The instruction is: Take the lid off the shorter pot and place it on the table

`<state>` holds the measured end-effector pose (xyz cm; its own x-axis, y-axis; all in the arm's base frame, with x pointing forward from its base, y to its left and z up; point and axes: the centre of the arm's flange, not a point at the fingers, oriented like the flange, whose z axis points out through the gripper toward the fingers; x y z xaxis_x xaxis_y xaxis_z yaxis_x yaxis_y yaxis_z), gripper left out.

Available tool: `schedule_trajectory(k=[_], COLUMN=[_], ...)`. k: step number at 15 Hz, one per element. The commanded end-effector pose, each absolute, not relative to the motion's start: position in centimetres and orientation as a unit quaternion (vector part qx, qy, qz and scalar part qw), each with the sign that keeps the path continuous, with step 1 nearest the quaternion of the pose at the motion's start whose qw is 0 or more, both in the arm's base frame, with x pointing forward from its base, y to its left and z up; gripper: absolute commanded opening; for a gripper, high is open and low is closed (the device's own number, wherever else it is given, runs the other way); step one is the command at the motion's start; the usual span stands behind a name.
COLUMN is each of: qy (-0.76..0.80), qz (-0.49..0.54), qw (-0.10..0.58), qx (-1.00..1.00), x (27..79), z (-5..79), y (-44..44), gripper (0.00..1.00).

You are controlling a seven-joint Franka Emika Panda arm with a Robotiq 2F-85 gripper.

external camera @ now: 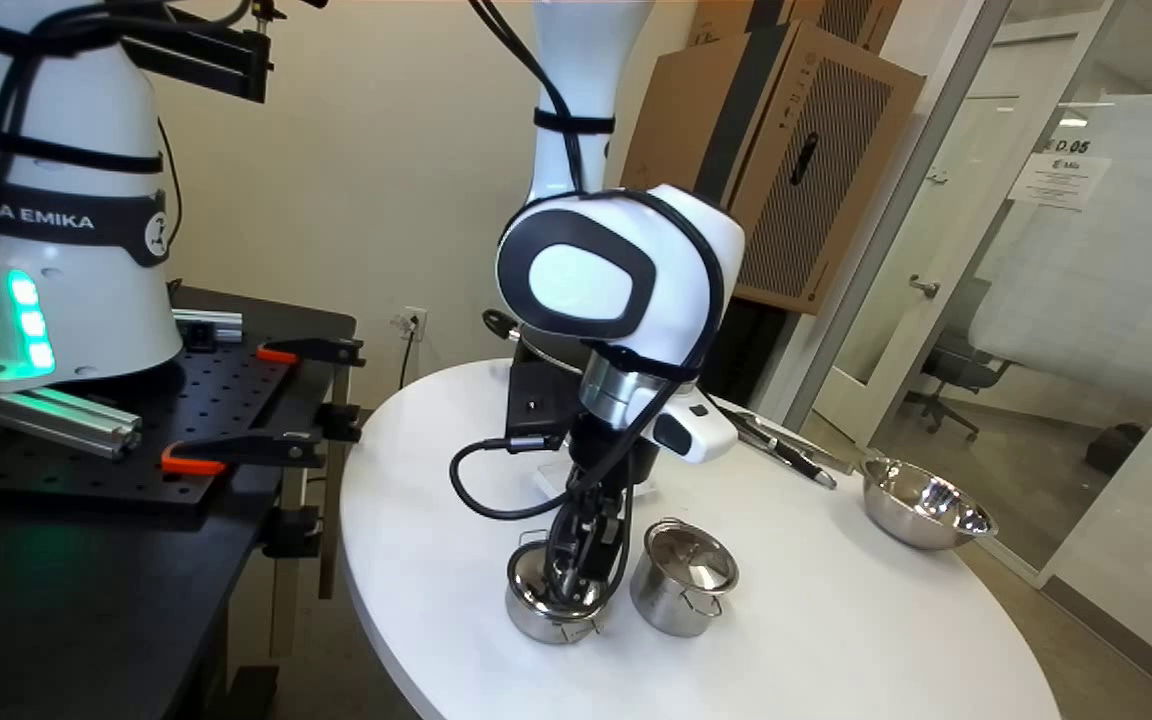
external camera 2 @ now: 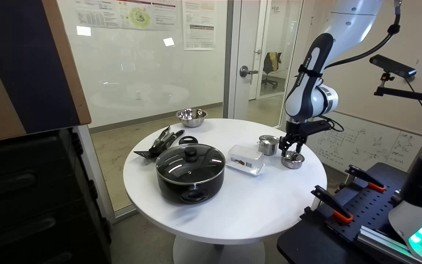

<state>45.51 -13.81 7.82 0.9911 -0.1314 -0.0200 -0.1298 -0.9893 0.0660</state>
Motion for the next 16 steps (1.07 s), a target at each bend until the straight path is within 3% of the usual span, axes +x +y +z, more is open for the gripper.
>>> schedule_trajectory(k=[1, 8, 16], qy=[-0.073, -0.085, -0.086], qz=[-0.010, 0.000, 0.010], qw=[0.020, 0.015, 0.002], qx=[0.997, 0.996, 0.996], x=[44.8, 44.7, 44.0], z=[8.4, 9.3, 10.9], y=[-14.3, -14.5, -14.1], gripper=[0.58, 0.03, 0.05])
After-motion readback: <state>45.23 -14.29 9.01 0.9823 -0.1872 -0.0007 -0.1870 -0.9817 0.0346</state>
